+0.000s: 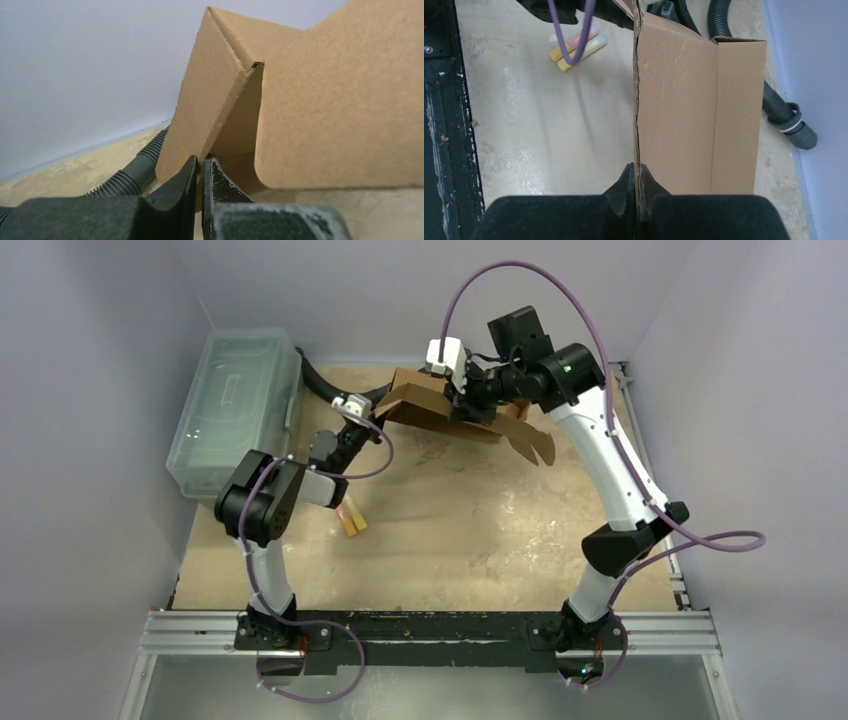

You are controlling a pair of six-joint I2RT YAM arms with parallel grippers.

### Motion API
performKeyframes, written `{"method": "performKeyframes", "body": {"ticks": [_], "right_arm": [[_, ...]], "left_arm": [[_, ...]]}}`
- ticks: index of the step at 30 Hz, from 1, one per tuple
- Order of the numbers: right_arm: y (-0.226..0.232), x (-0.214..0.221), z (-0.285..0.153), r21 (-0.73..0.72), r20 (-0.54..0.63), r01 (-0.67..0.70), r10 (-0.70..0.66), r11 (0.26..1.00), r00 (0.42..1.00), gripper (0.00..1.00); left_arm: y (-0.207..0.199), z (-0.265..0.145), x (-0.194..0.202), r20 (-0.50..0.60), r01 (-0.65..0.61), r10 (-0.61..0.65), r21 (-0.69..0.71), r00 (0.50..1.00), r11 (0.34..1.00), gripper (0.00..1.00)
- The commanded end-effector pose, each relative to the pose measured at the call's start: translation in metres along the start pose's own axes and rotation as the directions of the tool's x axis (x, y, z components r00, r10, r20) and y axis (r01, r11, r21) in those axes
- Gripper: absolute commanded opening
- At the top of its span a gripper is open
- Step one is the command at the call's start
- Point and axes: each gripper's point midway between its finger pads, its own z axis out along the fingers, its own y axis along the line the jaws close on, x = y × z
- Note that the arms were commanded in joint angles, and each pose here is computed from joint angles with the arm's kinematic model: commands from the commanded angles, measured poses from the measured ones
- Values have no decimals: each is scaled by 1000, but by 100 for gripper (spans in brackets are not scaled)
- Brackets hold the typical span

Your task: Fold the paper box

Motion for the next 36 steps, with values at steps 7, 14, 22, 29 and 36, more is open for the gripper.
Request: {"method": "performKeyframes", "body": {"ticks": [7, 14, 22, 29, 36], "right_arm": [[-2, -38, -76, 209, 88, 96, -116, 973, 989, 0], [4, -43, -96, 250, 110, 105, -136, 963, 985, 0], [24, 11, -38, 110, 45, 36, -41, 993, 998, 0], [32, 44, 4, 45, 26, -6, 5, 999, 1000, 0], [42, 60, 25, -11, 25, -40, 40, 999, 999, 0]], "left_arm": [[-50, -29, -69, -184, 283, -279, -4, 942, 959, 0], [-79, -56, -75, -377, 396, -385, -50, 843, 917, 0], [-106, -99, -27, -533, 445, -459, -165, 711, 880, 0], [-104, -129, 29, -578, 420, -515, -303, 633, 856, 0], [-106, -141, 60, -644, 336, -488, -354, 589, 873, 0]]}}
